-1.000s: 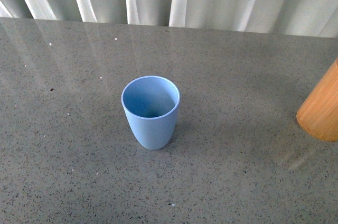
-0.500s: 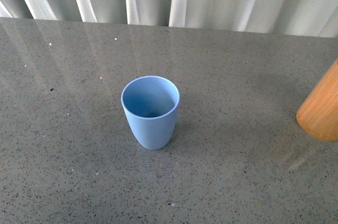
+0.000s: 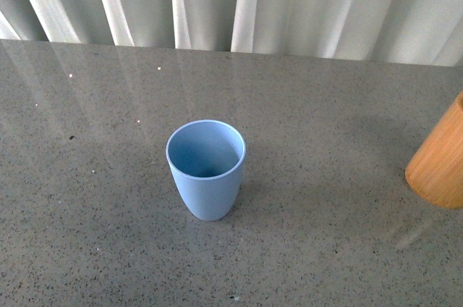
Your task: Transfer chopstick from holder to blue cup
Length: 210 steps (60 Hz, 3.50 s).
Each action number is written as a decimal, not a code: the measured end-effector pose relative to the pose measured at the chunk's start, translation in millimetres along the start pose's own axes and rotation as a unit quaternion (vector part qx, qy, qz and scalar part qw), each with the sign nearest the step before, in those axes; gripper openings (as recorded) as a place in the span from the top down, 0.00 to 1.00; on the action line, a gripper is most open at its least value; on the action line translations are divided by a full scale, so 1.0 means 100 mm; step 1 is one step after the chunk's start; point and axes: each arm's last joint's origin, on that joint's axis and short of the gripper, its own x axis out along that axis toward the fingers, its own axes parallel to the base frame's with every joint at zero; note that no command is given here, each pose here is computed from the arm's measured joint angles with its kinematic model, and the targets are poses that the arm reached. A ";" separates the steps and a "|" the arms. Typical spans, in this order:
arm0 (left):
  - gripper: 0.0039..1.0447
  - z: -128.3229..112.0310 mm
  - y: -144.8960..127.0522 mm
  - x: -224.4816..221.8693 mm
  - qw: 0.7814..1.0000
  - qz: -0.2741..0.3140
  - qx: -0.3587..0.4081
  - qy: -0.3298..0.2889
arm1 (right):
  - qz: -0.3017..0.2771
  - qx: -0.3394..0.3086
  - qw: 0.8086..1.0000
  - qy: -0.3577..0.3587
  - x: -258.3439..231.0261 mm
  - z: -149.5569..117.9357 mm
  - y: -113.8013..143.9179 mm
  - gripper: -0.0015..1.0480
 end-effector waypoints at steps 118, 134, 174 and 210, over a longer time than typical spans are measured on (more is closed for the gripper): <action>0.06 0.00 0.00 0.00 1.000 0.000 0.000 0.000 | 0.202 0.106 0.971 0.071 0.76 -0.62 1.92 0.99; 0.06 0.00 0.00 0.00 1.000 0.000 0.000 0.000 | 0.192 0.107 0.973 0.067 0.83 -0.69 1.86 0.99; 0.06 0.00 0.00 0.00 1.000 0.000 0.000 0.000 | 0.196 0.112 0.969 0.102 0.95 -1.11 1.93 0.99; 0.06 0.00 0.00 0.00 1.000 0.000 0.000 0.000 | 0.197 0.111 0.968 0.106 0.96 -1.15 1.96 0.37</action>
